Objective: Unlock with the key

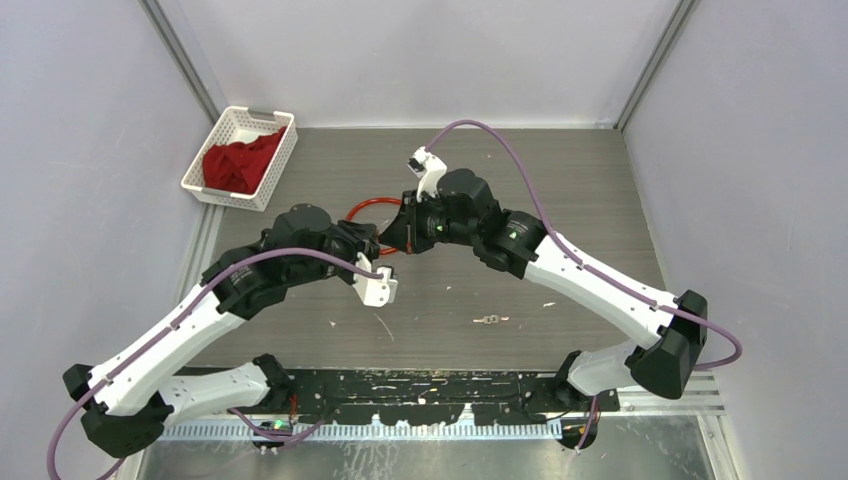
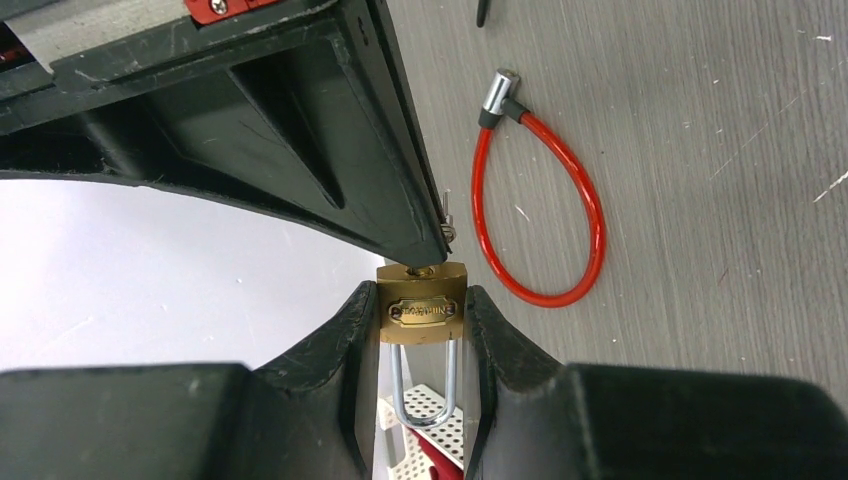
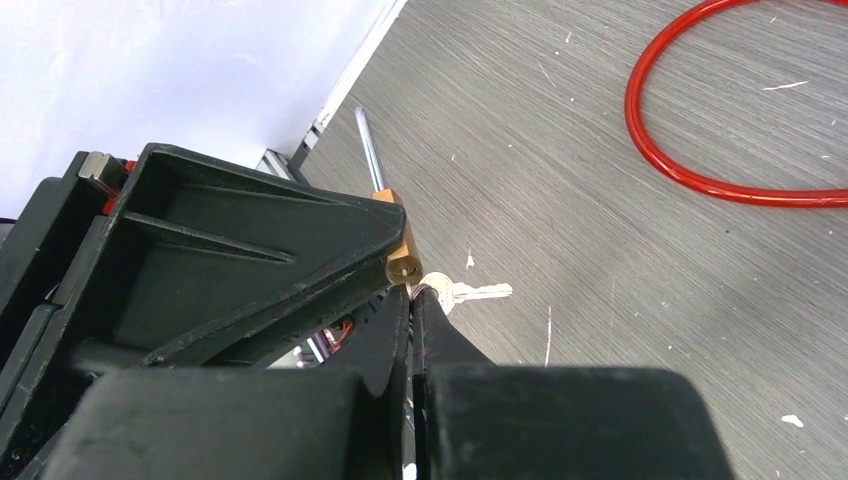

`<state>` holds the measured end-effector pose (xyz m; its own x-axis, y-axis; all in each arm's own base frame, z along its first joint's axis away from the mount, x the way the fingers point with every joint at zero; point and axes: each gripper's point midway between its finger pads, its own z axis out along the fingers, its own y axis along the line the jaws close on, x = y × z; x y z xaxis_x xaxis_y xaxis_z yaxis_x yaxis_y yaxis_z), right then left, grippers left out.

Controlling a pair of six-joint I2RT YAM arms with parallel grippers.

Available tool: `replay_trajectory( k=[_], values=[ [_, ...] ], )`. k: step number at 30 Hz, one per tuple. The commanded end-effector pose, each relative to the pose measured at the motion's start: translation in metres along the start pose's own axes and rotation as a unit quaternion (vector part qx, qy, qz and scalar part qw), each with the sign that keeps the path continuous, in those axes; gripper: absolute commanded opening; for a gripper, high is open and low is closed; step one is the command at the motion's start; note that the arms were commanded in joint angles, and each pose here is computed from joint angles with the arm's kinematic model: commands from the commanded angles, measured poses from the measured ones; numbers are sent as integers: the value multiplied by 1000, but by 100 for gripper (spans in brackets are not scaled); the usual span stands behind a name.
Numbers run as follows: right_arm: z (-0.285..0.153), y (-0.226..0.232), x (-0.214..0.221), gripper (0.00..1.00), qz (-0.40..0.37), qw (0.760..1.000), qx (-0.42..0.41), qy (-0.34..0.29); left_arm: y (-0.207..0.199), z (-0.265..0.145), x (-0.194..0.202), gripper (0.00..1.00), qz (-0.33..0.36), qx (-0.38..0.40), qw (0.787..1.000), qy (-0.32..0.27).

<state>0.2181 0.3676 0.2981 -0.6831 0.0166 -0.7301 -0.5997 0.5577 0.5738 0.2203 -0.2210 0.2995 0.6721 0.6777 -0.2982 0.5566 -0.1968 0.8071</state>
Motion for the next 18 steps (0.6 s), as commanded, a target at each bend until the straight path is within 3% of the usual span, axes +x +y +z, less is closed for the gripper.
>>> replay_trajectory(
  k=[1, 7, 18],
  values=[
    [1, 26, -27, 1, 11, 998, -43, -47, 30, -12, -31, 0, 45, -51, 996, -62],
    [3, 28, -27, 1, 24, 998, -45, -47, 31, -12, -38, 0, 76, -59, 993, -73],
    [-13, 24, -18, 1, 116, 989, -85, -45, 29, -20, -48, 0, 205, -111, 968, -92]
  ],
)
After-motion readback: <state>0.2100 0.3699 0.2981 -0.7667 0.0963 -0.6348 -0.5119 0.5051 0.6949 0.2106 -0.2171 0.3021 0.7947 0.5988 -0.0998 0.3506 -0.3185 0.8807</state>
